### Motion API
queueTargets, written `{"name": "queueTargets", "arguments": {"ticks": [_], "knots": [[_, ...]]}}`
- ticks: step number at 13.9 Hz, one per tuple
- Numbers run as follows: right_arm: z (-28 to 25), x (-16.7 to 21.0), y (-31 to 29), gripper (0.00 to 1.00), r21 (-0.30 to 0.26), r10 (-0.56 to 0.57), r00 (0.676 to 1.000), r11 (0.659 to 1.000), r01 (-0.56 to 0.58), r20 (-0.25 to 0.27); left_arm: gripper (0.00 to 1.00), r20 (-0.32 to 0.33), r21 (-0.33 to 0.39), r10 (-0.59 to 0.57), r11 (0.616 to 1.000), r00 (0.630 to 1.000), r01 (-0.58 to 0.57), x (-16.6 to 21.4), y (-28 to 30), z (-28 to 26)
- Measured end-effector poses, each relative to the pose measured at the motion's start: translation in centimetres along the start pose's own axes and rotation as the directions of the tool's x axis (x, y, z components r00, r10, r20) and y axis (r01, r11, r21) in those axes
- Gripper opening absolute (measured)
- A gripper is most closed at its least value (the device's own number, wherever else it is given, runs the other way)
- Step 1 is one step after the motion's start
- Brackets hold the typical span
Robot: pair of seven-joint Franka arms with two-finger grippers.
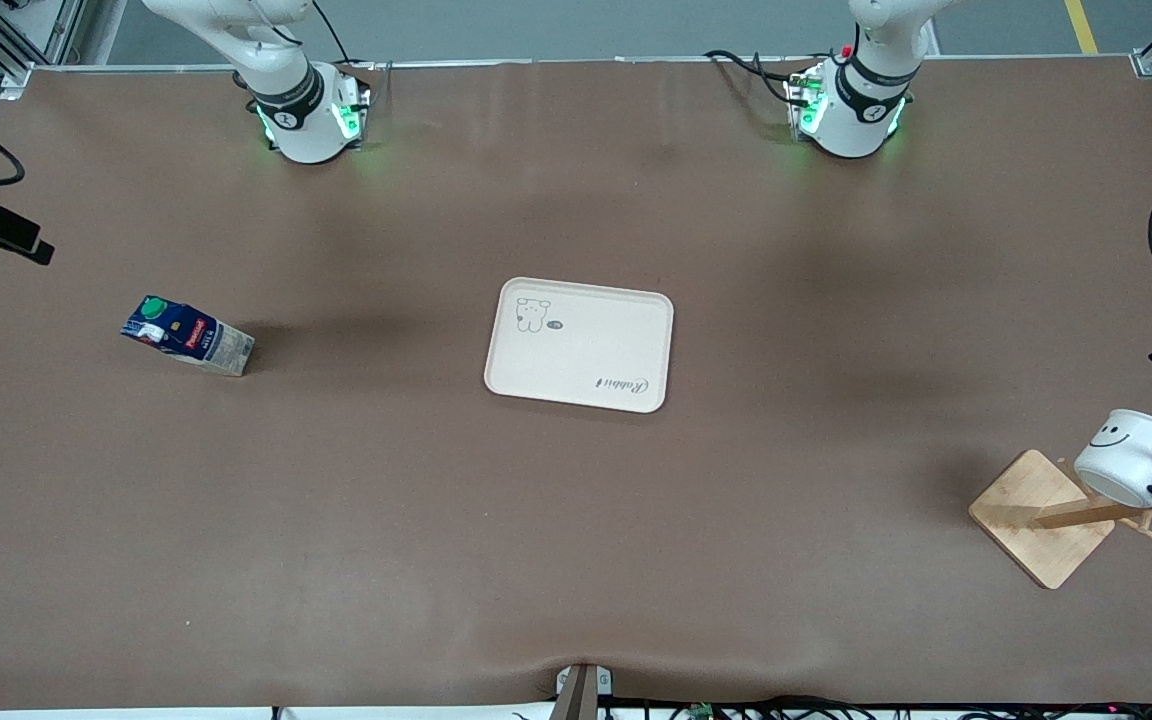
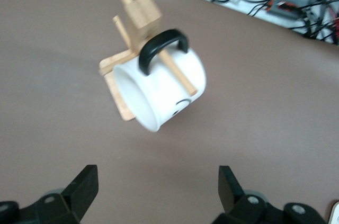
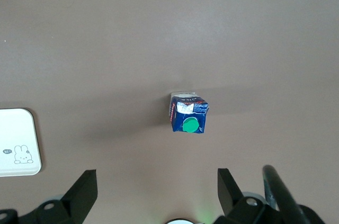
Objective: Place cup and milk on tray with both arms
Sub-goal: 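Move the left gripper to the white mug while the right gripper approaches the milk, then grasp the mug with the left gripper while the right gripper grasps the milk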
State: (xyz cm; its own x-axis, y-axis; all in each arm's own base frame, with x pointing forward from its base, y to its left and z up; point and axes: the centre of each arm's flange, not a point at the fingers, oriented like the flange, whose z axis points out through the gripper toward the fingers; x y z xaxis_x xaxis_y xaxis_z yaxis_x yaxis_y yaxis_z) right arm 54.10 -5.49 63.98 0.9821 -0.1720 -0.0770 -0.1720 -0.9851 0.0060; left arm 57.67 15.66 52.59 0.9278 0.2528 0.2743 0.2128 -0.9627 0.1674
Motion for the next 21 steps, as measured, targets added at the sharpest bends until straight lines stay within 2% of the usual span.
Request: {"name": "queueTargets", "arguments": {"ticks": [6, 8, 11, 12, 13, 14, 16, 17, 18, 21], "knots": [[0.2, 0.1, 0.0, 1.0, 0.0, 0.001, 1.0, 1.0, -0.001, 0.004, 1.0, -0.084, -0.129, 0.175, 0.974, 0.981, -0.185, 0.2, -1.9, 6.0], [0.3, 0.2, 0.0, 1.0, 0.0, 0.001, 1.0, 1.0, -0.001, 0.005, 1.0, -0.102, -0.129, 0.208, 0.967, 0.973, -0.22, 0.4, -2.5, 7.6], [0.2, 0.6, 0.0, 1.0, 0.001, 0.0, 1.0, 1.0, 0.0, -0.021, 0.97, -0.125, -0.111, 0.237, 0.962, 0.964, -0.25, 0.7, -3.0, 8.6], [0.2, 0.7, 0.0, 1.0, 0.001, 0.0, 1.0, 1.0, 0.0, -0.024, 0.91, -0.13, -0.106, 0.244, 0.96, 0.961, -0.258, 0.7, -3.1, 8.8], [0.3, 0.8, -0.1, 1.0, 0.002, 0.0, 1.0, 1.0, 0.0, -0.024, 0.9, -0.131, -0.105, 0.246, 0.96, 0.96, -0.26, 0.8, -3.1, 9.0], [0.3, 0.8, -0.1, 1.0, 0.001, 0.0, 1.0, 1.0, 0.0, -0.024, 0.82, -0.132, -0.109, 0.243, 0.96, 0.961, -0.258, 0.8, -3.1, 9.2], [0.4, 0.8, -0.1, 1.0, 0.001, 0.0, 1.0, 1.0, 0.0, -0.023, 0.78, -0.141, -0.129, 0.246, 0.956, 0.959, -0.264, 0.7, -3.1, 9.5], [0.4, 0.9, -0.1, 1.0, 0.001, 0.0, 1.0, 1.0, 0.0, -0.023, 0.72, -0.146, -0.139, 0.249, 0.953, 0.958, -0.269, 0.7, -3.1, 9.8], [0.4, 0.9, -0.1, 1.0, 0.001, 0.0, 1.0, 1.0, 0.0, -0.024, 0.72, -0.149, -0.149, 0.249, 0.951, 0.957, -0.27, 0.7, -3.2, 10.0], [0.4, 0.9, -0.1, 1.0, 0.001, 0.0, 1.0, 1.0, 0.0, -0.024, 0.61, -0.148, -0.161, 0.257, 0.947, 0.955, -0.279, 0.6, -3.2, 10.8]]}}
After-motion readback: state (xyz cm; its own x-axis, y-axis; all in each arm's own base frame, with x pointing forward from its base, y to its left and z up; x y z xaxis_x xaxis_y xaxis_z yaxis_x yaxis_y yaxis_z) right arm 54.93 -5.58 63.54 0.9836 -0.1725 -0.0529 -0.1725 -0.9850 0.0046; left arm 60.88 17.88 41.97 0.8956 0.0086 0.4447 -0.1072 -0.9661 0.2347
